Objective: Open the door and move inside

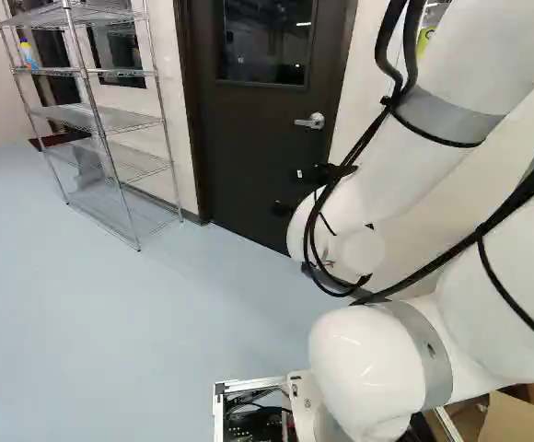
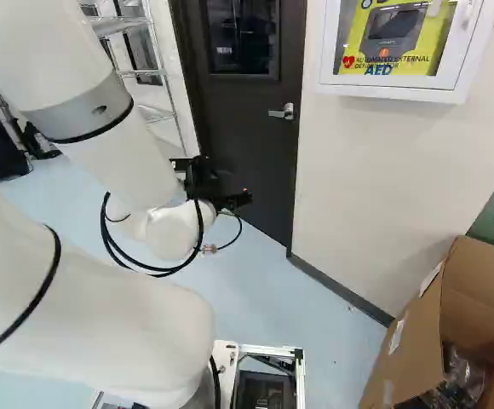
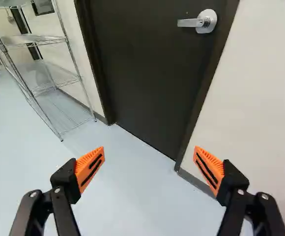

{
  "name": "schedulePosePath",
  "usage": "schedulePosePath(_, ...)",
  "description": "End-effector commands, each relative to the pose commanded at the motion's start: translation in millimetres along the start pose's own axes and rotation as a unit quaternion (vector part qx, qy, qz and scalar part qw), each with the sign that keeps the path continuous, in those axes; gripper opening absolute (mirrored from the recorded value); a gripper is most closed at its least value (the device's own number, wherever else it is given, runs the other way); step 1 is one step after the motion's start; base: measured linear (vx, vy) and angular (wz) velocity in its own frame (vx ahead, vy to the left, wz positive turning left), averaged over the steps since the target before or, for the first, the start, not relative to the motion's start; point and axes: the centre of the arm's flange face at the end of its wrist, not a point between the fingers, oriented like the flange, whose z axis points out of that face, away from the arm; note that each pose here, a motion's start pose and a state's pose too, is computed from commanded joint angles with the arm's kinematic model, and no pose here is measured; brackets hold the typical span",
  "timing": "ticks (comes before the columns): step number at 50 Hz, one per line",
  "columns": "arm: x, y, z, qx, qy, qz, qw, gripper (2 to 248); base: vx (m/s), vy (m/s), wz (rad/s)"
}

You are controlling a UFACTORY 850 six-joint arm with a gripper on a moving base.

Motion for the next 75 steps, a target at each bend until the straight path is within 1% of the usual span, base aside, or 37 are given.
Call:
schedulePosePath(13, 0.0, 0.0, 0.0, 0.0, 0.0, 0.0, 1.0, 247, 0.002, 0.0, 0.001)
schedulePosePath(25, 0.0, 0.0, 0.0, 0.0, 0.0, 0.0, 1.0, 247, -0.003, 0.046, 0.0)
schedulePosePath(51, 0.0, 0.0, 0.0, 0.0, 0.0, 0.0, 1.0, 247, 0.012, 0.118, -0.015)
schedulePosePath(75, 0.0, 0.0, 0.0, 0.0, 0.0, 0.0, 1.0, 247, 0.09, 0.103, -0.212)
